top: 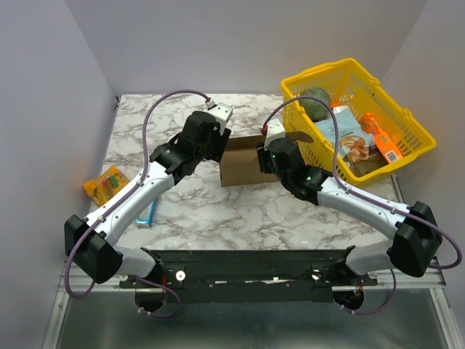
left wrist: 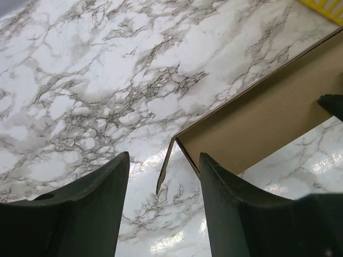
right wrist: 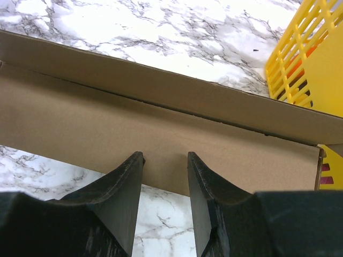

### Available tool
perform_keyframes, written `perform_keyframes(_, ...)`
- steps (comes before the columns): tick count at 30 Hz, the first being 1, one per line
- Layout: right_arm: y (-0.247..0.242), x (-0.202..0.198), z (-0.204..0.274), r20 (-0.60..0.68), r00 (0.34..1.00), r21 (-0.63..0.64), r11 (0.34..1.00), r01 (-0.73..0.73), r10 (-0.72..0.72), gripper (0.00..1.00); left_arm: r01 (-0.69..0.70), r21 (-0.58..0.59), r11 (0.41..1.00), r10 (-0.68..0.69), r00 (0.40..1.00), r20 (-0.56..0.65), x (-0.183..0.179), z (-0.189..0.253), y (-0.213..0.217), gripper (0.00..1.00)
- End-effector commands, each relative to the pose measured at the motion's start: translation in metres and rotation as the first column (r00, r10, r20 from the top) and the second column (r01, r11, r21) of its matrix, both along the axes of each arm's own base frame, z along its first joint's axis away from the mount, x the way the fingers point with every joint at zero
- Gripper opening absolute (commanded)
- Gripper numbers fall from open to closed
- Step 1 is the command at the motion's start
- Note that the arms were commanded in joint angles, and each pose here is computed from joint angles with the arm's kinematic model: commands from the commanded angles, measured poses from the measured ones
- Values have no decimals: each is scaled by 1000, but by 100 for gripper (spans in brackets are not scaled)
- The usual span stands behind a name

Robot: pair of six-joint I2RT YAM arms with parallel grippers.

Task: Fold the paper box

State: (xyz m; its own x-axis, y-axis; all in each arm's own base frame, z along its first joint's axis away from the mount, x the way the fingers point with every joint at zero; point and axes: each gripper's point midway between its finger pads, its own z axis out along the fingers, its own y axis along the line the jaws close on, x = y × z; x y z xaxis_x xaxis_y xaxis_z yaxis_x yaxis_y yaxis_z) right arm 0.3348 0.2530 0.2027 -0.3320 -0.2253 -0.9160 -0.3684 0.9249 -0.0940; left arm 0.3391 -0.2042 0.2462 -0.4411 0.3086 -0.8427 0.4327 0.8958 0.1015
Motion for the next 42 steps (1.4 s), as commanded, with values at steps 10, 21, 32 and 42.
perform_keyframes(10,-17,-28,-55,-171,985,-156,986,-59,32,47,10,33,999,-8,999,-39,-6,3,4,52)
perform_keyframes(21,-17,-27,-53,-168,985,-155,986,-60,33,47,18,54,998,-13,996,-90,-13,-14,6,47)
perform_keyframes(32,-18,-27,-54,-168,985,-157,986,-56,29,47,19,42,999,-12,988,-152,-17,-28,1,10)
perform_keyframes(42,-16,-27,-61,-178,984,-153,987,-57,29,47,-49,-128,991,18,973,-228,-11,-25,-25,0)
